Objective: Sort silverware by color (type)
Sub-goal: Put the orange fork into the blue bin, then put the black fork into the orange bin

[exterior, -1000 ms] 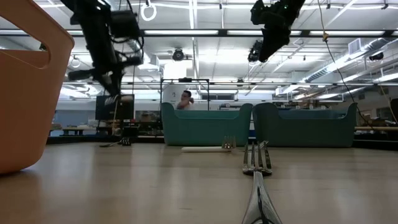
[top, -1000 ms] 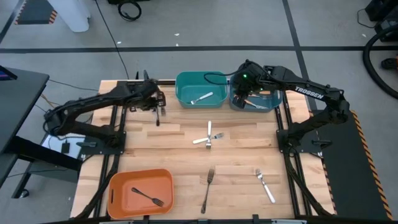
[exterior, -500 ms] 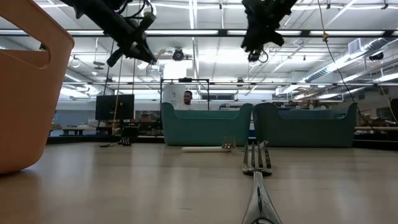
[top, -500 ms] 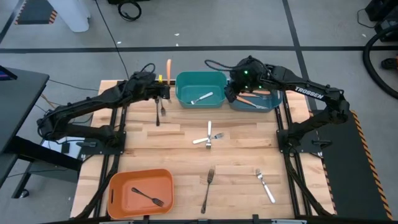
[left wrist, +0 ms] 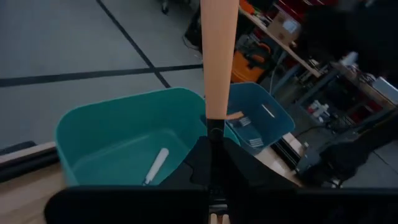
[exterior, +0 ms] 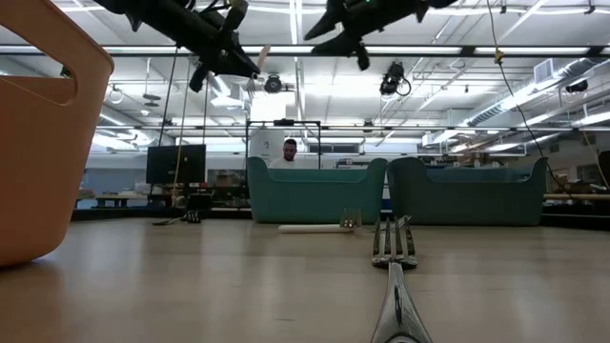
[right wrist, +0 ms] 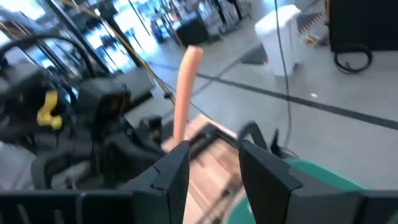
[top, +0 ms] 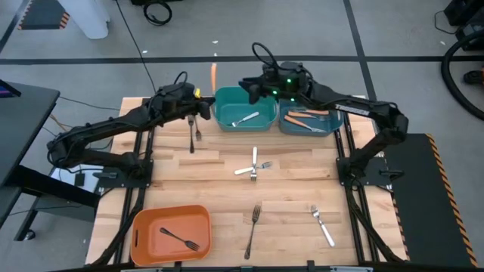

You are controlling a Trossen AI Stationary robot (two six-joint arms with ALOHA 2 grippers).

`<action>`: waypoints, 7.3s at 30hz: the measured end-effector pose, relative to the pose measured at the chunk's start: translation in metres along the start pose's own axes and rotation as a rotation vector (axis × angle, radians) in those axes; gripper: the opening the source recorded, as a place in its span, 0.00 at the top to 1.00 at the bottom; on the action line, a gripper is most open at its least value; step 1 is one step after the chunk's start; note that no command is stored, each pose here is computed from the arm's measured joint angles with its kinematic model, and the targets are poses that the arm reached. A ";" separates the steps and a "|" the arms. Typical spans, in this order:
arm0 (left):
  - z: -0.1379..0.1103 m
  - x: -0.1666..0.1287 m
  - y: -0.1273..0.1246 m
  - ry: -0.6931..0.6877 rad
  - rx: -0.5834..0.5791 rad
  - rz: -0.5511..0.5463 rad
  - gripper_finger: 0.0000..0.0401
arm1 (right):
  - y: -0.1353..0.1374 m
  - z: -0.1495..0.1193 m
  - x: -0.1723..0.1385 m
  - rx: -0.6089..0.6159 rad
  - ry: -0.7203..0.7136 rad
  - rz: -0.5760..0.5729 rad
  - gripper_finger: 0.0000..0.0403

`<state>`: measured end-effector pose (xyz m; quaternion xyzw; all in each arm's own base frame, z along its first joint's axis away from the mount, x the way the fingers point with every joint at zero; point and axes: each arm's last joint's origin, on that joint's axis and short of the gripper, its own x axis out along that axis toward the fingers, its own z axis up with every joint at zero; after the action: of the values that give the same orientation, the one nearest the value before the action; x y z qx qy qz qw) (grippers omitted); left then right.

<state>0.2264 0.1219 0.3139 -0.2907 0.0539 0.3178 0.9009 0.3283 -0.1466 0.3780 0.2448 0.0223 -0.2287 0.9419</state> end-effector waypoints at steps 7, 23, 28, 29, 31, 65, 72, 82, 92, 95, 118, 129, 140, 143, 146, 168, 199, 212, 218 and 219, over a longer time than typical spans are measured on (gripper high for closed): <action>-0.006 0.013 -0.005 0.001 0.010 -0.036 0.94 | -0.002 -0.008 0.023 0.037 -0.050 0.077 0.64; 0.008 0.052 -0.040 0.083 0.168 -0.059 0.94 | -0.005 -0.016 0.031 0.004 -0.026 0.067 0.64; 0.004 0.056 -0.046 0.101 0.179 -0.082 0.93 | -0.007 -0.015 0.031 -0.007 -0.032 0.047 0.69; 0.003 0.057 -0.046 0.104 0.180 -0.080 0.93 | -0.007 -0.016 0.031 -0.006 -0.031 0.045 0.71; 0.003 0.057 -0.045 0.103 0.179 -0.078 0.93 | -0.007 -0.015 0.031 -0.007 -0.031 0.042 0.78; 0.051 0.023 -0.018 -0.054 0.252 -0.018 0.68 | -0.056 -0.010 -0.081 -0.606 0.621 -0.561 0.89; 0.052 0.023 -0.017 -0.052 0.332 -0.010 0.68 | -0.088 -0.037 -0.073 -0.676 1.017 -0.563 0.89; 0.057 0.023 -0.009 -0.072 0.318 0.038 0.68 | -0.125 -0.073 -0.034 -0.714 1.278 -0.542 0.84; 0.067 0.023 0.009 -0.098 0.240 0.101 0.67 | -0.154 -0.093 -0.017 -0.787 1.408 -0.699 0.83; 0.069 0.023 0.013 -0.104 0.241 0.115 0.67 | -0.159 -0.092 -0.017 -0.730 1.400 -0.674 0.82; 0.072 0.025 0.024 -0.105 0.231 0.153 0.67 | -0.139 -0.055 -0.047 -0.492 1.160 -0.648 0.70; 0.066 0.026 0.032 -0.036 0.127 0.194 0.67 | -0.125 -0.024 -0.058 -0.502 0.854 -0.738 0.68; 0.052 0.022 0.049 0.138 0.021 0.322 0.67 | -0.101 0.012 -0.077 -0.491 0.537 -0.654 0.68; 0.045 0.016 0.063 0.238 -0.047 0.424 0.67 | -0.100 0.014 -0.077 -0.529 0.522 -0.641 0.68; 0.030 0.008 0.074 0.397 -0.115 0.545 0.67 | -0.100 0.014 -0.075 -0.549 0.521 -0.632 0.68; -0.056 0.050 0.105 0.852 -0.278 0.833 0.68 | -0.107 0.012 -0.069 -0.570 0.553 -0.614 0.68; -0.117 0.071 0.147 0.816 -0.462 0.879 0.68 | -0.107 0.011 -0.069 -0.619 0.585 -0.597 0.68; -0.118 0.069 0.148 0.853 -0.386 0.873 0.96 | -0.107 0.011 -0.069 -0.616 0.585 -0.598 0.68; -0.106 0.074 0.140 0.934 -0.300 0.821 0.97 | -0.107 0.011 -0.069 -0.616 0.585 -0.597 0.68; -0.102 0.075 0.137 0.950 -0.288 0.808 0.98 | -0.107 0.011 -0.069 -0.616 0.585 -0.598 0.68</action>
<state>0.2121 0.1920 0.1411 -0.4748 0.5095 0.4728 0.5398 0.2181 -0.2054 0.3497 -0.0073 0.4200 -0.3924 0.8183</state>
